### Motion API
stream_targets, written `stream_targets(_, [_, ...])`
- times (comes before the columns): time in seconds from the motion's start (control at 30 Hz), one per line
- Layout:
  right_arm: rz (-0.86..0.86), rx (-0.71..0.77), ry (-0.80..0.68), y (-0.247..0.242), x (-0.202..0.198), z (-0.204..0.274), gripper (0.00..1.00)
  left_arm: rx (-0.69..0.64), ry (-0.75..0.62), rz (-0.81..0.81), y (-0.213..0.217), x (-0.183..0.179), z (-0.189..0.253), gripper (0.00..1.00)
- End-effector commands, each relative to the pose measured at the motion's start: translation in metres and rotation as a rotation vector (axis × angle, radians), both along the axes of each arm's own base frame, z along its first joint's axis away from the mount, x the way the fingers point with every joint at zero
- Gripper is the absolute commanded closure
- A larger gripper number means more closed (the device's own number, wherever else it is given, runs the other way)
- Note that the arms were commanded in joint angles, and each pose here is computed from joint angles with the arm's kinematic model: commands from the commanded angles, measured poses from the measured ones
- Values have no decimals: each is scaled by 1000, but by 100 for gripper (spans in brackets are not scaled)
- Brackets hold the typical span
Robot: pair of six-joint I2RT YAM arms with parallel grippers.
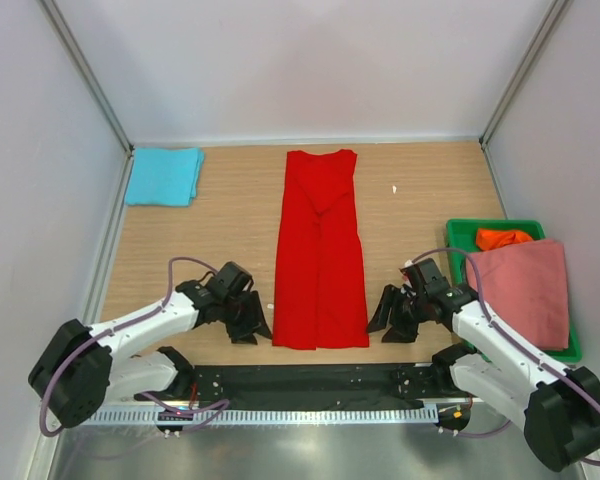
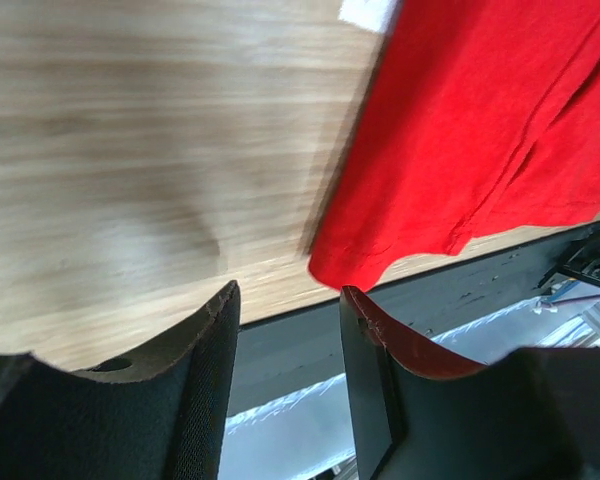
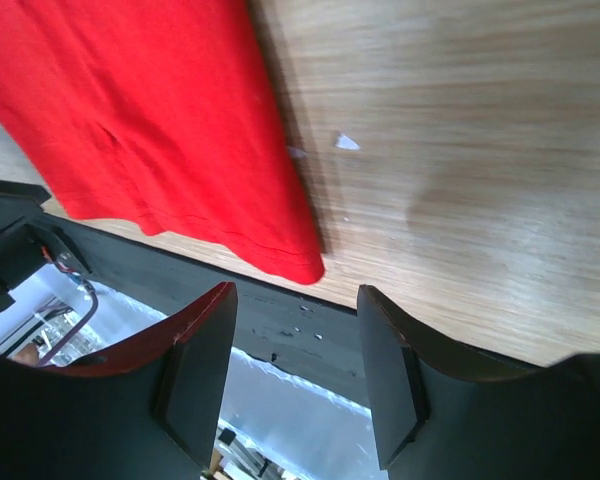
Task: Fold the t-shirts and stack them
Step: Fold the tshirt
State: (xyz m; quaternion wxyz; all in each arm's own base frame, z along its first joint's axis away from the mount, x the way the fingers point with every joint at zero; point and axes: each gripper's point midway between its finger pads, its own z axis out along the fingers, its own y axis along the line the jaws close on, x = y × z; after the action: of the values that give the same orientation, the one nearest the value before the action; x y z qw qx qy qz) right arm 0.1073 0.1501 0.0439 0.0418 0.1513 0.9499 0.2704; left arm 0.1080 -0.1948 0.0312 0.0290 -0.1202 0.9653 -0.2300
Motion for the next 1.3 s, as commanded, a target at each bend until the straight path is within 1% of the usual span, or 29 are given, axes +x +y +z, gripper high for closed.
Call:
stream_targets(0.0, [15,68,-51,13,12,11,42,-77,-70,-13,-17,18,8,54])
stream_targets(0.1, [19,87,-27,16,9,2,44,-59,-60,-25,-18,20,1,53])
stream_targets(0.33, [33,71,12,15,2,-13,49,-17,-18,-43,-16,19,-12,55])
stream_targets(0.4, [40,68,24,15,1,-17,50,-24,-27,-45,-18,21,-13,55])
stream_targets(0.47, [52,70,28,17,-1,-20,51,-57,-23,-49,-23,20,-11,55])
stream_targets(0.53, [55,62,26,17,0,-22,51,-54,-27,-44,-23,21,-12,55])
stream_targets(0.6, [57,59,24,17,1,-23,51,-35,-2,-42,-20,18,-17,55])
stream_targets(0.67, [58,58,29,18,1,-25,51,-52,30,-49,-22,12,-21,55])
stream_targets(0.87, [63,48,45,18,-2,-31,52,-52,67,-54,-23,7,-30,59])
stream_targets(1.2, [53,63,57,21,-6,-36,56,10,124,-27,-6,-9,-39,62])
stream_targets(1.27, [53,70,59,22,-7,-37,58,26,127,-28,-3,-11,-42,65])
